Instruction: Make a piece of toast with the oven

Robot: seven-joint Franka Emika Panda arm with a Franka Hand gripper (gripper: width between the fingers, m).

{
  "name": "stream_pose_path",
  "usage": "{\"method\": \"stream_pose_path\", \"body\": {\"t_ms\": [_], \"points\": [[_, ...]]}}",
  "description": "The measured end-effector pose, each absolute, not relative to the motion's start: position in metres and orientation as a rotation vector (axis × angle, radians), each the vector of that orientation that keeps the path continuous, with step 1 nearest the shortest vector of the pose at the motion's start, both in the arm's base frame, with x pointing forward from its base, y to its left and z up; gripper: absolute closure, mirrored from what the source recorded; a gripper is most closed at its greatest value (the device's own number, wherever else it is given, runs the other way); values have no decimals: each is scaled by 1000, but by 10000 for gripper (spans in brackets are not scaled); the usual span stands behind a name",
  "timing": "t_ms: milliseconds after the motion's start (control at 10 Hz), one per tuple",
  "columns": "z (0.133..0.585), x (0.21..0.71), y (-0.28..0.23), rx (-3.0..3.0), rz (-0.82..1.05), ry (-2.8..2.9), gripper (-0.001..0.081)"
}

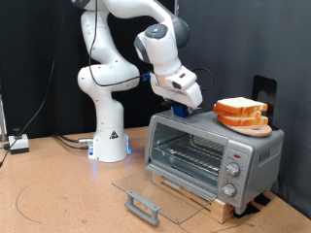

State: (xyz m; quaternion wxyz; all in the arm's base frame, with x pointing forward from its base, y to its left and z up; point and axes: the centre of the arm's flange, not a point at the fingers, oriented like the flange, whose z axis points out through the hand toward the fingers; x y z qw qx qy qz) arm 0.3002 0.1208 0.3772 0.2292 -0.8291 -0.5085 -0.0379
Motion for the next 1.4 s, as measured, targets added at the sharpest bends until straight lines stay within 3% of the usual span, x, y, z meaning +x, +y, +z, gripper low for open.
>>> {"method": "stream_pose_path", "body": {"t_ms": [100, 700, 900, 1000, 1100, 1400], "points": [[377, 300, 121, -2281, -103, -1400, 9], [376, 299, 122, -2271, -93, -1404, -2], [377, 299, 121, -2271, -94, -1401, 258], [377, 299, 121, -2272, -95, -1397, 258], [377, 299, 121, -2273, -96, -1395, 324], [379, 301, 117, -2266, -110, -1366, 324]]}}
